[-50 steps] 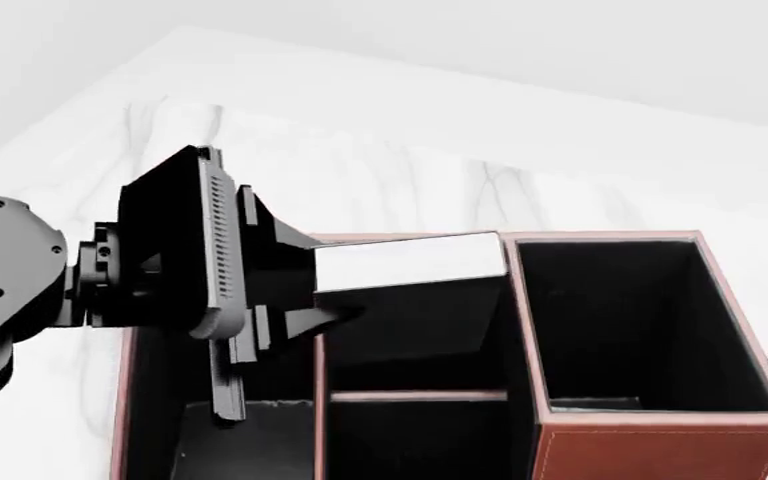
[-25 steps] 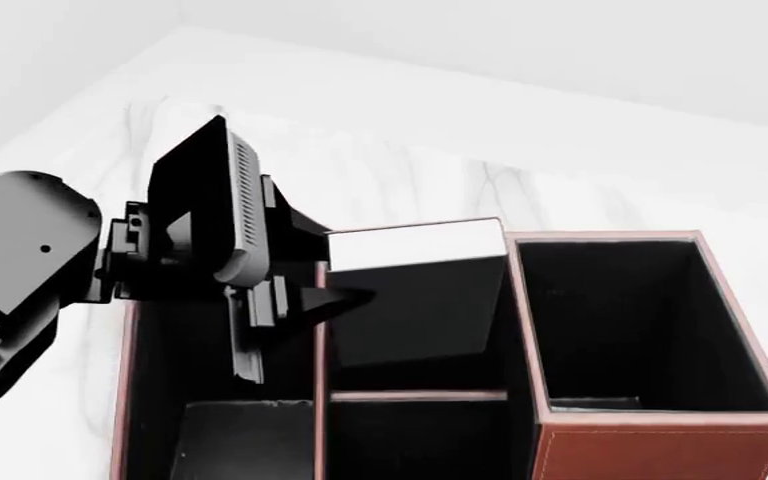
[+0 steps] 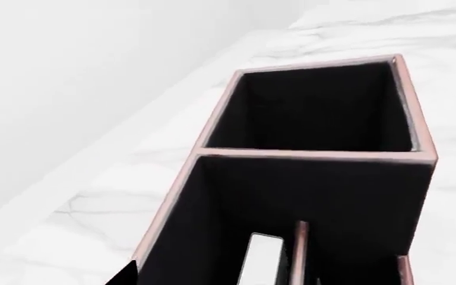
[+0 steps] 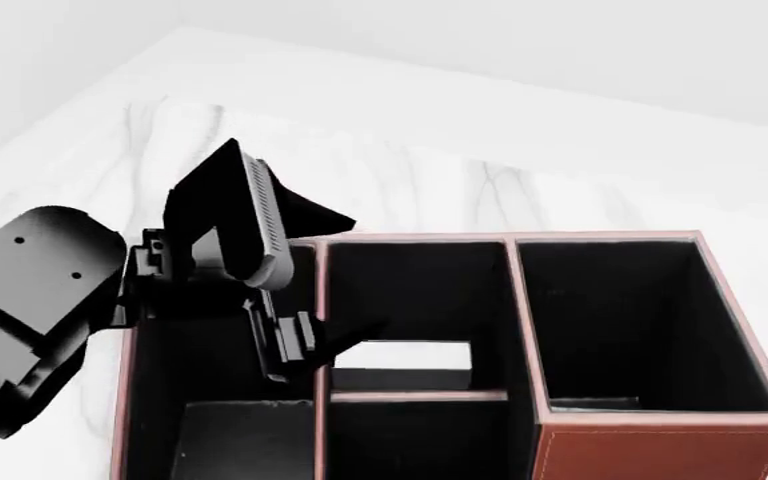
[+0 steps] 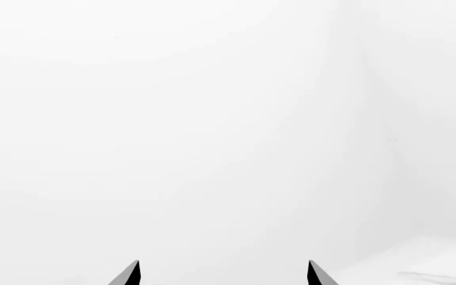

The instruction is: Pick up the book and place it in the front compartment of the caddy.

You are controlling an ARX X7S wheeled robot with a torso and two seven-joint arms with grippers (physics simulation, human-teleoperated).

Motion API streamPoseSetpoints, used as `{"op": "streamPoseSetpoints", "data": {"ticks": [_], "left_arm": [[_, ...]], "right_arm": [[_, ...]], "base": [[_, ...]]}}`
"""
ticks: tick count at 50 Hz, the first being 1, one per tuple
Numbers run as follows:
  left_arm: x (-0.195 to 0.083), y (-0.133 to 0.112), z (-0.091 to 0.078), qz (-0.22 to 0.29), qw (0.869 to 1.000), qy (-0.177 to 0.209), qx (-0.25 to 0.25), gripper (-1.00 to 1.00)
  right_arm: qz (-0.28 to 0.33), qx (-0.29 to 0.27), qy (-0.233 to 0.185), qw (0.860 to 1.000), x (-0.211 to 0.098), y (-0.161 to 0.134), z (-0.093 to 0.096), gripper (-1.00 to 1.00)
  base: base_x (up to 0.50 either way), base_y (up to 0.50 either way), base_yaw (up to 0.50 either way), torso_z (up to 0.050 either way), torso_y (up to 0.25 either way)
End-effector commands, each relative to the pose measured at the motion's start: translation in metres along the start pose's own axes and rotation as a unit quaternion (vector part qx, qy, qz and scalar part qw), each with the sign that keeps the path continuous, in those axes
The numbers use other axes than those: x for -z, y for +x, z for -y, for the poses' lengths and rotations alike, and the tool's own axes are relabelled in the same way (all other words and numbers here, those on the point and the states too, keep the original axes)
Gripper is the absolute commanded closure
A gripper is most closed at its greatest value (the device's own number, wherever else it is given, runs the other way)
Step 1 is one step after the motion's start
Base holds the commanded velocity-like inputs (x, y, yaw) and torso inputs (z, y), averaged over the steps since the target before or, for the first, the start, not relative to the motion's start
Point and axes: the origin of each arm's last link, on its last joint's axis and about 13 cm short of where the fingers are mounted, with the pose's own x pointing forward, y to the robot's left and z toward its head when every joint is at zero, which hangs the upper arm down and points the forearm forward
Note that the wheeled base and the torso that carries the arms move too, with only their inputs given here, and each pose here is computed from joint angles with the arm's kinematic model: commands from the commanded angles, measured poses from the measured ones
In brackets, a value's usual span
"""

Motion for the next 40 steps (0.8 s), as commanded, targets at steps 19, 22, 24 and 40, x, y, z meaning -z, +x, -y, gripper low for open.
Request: {"op": "streamPoseSetpoints", "data": {"ticks": [19,22,24,40], "left_arm": [[-0.023,-0.112,0.161,0.403,0.829,-0.017,-0.387,-1.00],[-0.024,-0.117,0.175,0.441,0.771,0.016,-0.459,-1.00],[-0.025,-0.120,0.182,0.453,0.755,0.019,-0.474,-1.00],[-0.028,-0.155,0.226,0.556,0.597,0.048,-0.576,-1.00]], "right_arm": [[0.135,-0.003,0.030,0.990,-0.043,-0.029,0.003,-1.00],[0.144,-0.011,0.042,0.989,-0.046,-0.032,0.003,-1.00],[0.157,-0.014,0.046,0.986,-0.048,-0.035,0.003,-1.00],[0.241,-0.021,0.090,0.966,-0.068,-0.056,0.006,-1.00]], "base": [[0.00,0.00,0.00,0.000,0.000],[0.00,0.00,0.00,0.000,0.000],[0.00,0.00,0.00,0.000,0.000],[0.00,0.00,0.00,0.000,0.000]]}}
